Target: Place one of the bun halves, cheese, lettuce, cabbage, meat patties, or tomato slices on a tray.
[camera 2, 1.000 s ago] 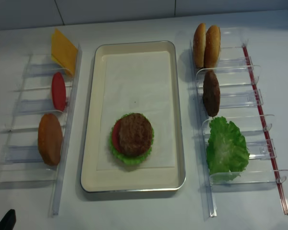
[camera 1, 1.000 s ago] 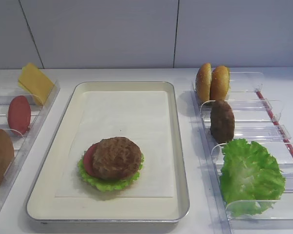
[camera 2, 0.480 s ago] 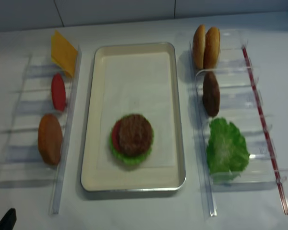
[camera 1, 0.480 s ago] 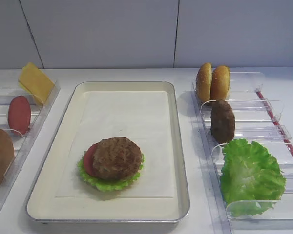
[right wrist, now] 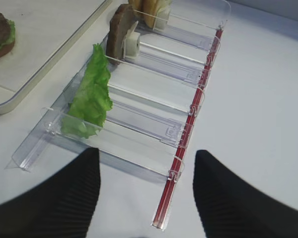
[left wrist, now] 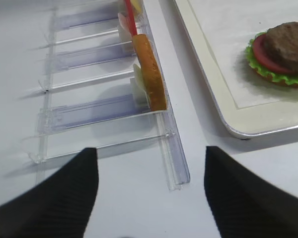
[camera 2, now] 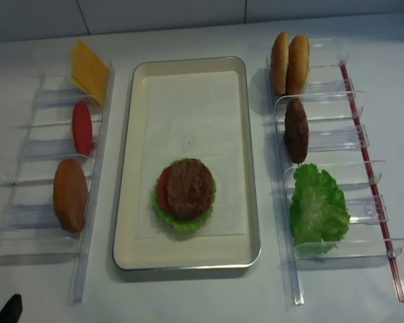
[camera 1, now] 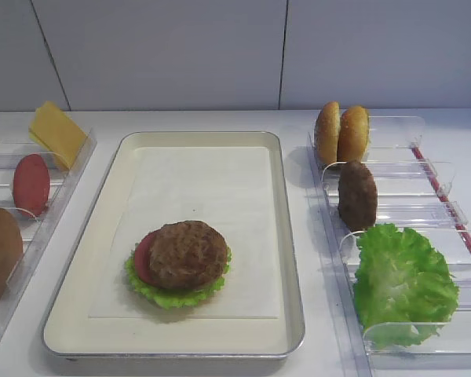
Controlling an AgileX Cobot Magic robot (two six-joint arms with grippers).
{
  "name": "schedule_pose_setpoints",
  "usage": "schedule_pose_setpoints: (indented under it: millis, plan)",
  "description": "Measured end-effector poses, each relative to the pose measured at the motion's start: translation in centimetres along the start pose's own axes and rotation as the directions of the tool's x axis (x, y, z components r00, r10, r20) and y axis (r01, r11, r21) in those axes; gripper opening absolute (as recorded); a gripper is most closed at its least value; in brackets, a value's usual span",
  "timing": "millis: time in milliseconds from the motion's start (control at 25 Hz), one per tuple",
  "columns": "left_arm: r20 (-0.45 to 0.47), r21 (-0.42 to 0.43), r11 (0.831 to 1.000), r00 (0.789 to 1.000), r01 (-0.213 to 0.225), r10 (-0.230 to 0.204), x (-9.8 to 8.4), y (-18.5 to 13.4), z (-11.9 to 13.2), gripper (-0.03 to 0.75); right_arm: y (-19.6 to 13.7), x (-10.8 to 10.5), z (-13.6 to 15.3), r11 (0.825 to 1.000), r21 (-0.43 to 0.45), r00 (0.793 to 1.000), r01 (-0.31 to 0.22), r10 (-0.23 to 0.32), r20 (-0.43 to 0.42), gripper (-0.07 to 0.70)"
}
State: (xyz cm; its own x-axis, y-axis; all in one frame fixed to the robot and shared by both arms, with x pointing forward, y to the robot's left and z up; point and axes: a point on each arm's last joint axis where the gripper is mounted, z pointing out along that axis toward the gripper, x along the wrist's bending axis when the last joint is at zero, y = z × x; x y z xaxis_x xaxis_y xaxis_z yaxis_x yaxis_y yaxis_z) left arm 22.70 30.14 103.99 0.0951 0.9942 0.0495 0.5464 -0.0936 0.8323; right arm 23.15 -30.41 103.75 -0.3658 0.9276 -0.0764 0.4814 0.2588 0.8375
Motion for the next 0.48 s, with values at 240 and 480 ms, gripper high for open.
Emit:
schedule_pose_setpoints:
  millis: [240, 480]
  plan:
    - [0.0, 0.0, 1.0, 1.0, 0.0, 0.0, 0.0, 0.0, 0.0, 0.464, 0.0, 0.01, 0.0, 1.0, 0.001, 1.0, -0.003, 0.003, 0.008, 0.454]
    - [0.0, 0.0, 1.0, 1.0, 0.0, 0.0, 0.0, 0.0, 0.0, 0.464, 0.0, 0.12, -0.01, 0.997, 0.007, 0.99, -0.077, 0.076, 0.122, 0.454]
